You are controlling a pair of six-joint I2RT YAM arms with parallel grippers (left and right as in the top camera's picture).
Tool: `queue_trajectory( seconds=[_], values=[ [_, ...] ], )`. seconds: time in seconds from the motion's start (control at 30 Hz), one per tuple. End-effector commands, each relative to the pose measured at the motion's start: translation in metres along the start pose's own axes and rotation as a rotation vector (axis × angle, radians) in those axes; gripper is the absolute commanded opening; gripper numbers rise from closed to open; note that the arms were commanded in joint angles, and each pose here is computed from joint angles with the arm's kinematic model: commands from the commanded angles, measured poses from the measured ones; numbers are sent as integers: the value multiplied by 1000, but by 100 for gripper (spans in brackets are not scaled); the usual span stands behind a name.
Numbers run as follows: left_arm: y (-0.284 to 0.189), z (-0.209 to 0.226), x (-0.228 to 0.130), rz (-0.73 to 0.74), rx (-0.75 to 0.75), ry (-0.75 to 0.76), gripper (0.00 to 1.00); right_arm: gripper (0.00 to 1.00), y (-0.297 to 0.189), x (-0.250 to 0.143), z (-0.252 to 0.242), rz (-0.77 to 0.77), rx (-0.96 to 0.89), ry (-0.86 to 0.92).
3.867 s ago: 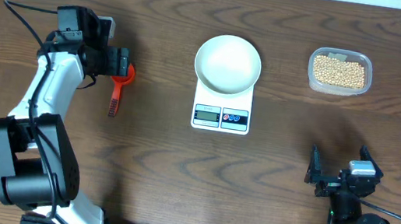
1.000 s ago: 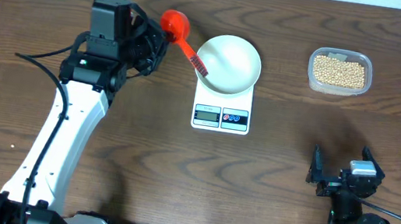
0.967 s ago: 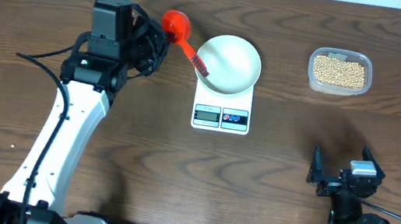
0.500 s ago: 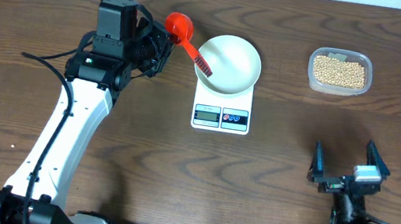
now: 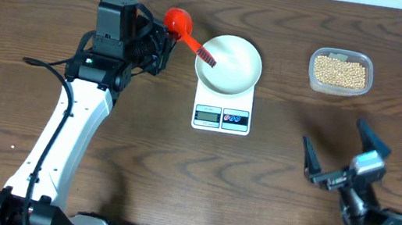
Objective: Scoop item into bowl and weigh 50g on scale
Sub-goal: 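Lift the red scoop with the left gripper over the bowl, then move the right gripper to the scoop handle and grasp it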
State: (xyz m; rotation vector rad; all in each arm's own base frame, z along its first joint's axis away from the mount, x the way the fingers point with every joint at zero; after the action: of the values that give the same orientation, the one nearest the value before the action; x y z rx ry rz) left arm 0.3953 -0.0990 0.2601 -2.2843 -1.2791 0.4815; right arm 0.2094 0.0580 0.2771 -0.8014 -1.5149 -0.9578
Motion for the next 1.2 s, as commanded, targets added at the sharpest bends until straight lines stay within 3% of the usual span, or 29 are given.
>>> queue_trajectory(
  seconds=[0.0,0.33,0.53,0.77,0.93,1.1,1.17],
  values=[
    [2,-6,-1,10,-21,-11,7,99,20,26,12,30,157,23],
    [1,-23,2,-3,-102,21,7,99,108,66,10,302,539,276],
    [-1,-39,5,-21,-176,17,7,99,148,57,7,362,710,383],
    [7,-36,3,-44,-157,-47,7,99,170,14,-1,450,713,516],
    [26,-28,-18,1,-117,-65,7,99,178,8,-1,468,709,581],
    [48,-16,-37,45,-61,-90,7,72,191,6,-2,509,590,706],
    [55,-11,-42,58,-41,-122,7,68,195,1,3,533,554,734]
  ],
)
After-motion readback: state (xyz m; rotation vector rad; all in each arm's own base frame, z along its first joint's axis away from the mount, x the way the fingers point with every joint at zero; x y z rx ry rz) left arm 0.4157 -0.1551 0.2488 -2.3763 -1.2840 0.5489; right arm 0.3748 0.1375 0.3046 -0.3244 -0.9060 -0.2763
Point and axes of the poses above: each gripper's point midway between its finger pads, its own y axis out along the fingers, its own z axis along the line the jaws close on, x = y × z, the point moved 4 cm from there along -y, back along the fingers, and after that the axes turned 5 degrees about y, right-handed, at the moved point
